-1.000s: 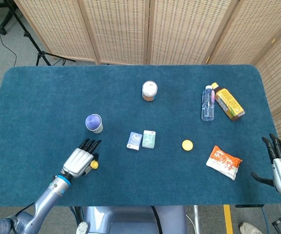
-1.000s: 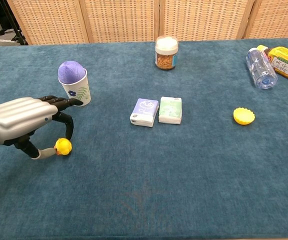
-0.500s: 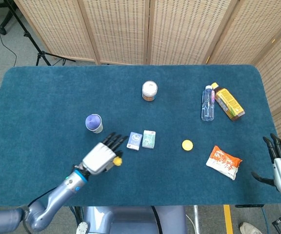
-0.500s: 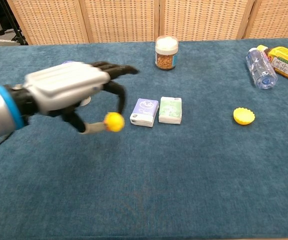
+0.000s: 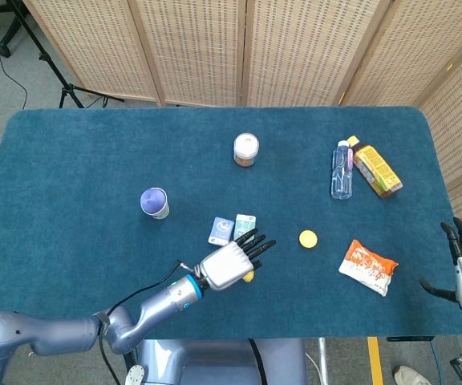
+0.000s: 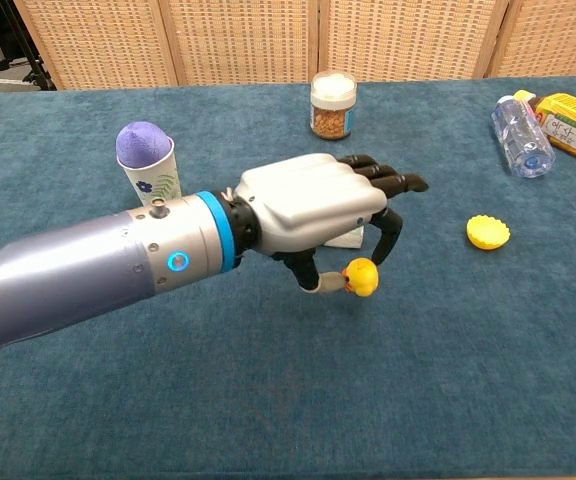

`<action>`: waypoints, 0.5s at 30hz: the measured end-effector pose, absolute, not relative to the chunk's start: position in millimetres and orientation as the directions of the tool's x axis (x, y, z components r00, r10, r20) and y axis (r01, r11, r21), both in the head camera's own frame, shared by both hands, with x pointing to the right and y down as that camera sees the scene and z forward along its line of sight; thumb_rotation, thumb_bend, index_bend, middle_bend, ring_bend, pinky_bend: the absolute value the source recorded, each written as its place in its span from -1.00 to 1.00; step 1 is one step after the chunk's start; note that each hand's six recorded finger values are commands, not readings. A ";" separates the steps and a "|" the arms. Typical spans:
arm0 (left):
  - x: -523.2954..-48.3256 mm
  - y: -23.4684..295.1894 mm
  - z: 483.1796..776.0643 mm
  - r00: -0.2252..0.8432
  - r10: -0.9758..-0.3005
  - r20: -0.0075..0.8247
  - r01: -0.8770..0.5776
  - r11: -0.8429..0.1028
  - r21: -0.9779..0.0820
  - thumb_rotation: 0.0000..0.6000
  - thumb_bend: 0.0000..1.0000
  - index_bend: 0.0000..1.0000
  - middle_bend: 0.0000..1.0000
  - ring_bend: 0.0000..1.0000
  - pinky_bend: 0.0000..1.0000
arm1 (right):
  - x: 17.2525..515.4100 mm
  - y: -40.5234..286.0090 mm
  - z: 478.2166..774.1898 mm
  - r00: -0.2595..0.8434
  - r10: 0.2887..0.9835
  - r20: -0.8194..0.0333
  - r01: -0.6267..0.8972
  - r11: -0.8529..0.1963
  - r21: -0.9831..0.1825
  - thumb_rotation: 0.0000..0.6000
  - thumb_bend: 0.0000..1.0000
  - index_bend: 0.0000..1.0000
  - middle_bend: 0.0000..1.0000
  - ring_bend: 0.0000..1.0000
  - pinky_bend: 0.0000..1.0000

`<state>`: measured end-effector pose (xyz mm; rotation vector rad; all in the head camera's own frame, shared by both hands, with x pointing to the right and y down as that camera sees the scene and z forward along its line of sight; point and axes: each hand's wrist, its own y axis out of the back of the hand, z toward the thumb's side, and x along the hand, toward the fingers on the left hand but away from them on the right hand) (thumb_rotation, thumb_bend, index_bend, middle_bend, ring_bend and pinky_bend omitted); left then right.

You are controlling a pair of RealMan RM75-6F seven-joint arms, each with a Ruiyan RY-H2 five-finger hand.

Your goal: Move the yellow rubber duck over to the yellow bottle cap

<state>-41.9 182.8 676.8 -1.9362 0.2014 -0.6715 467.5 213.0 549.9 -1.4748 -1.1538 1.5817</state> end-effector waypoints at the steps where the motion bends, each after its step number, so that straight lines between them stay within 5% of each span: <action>1: -38.9 183.0 680.0 0.829 -0.419 0.370 0.161 -0.454 -0.876 1.00 -0.30 0.18 -1.00 -1.00 -1.00 | 468.2 212.8 549.9 -0.132 0.912 -0.387 0.091 -0.378 -0.921 1.00 -1.00 -0.96 -1.00 -1.00 -1.00; 10: -20.2 190.0 704.2 0.821 -0.403 0.404 0.196 -0.466 -0.863 1.00 -0.36 0.17 -1.00 -1.00 -1.00 | 473.3 212.8 546.1 -0.146 0.914 -0.379 0.099 -0.368 -0.925 1.00 -1.00 -0.96 -1.00 -1.00 -1.00; 15: -20.0 192.2 711.1 0.809 -0.410 0.421 0.205 -0.474 -0.856 1.00 -0.57 -0.32 -1.00 -1.00 -1.00 | 473.7 213.0 543.9 -0.145 0.916 -0.375 0.104 -0.363 -0.926 1.00 -1.00 -0.96 -1.00 -1.00 -1.00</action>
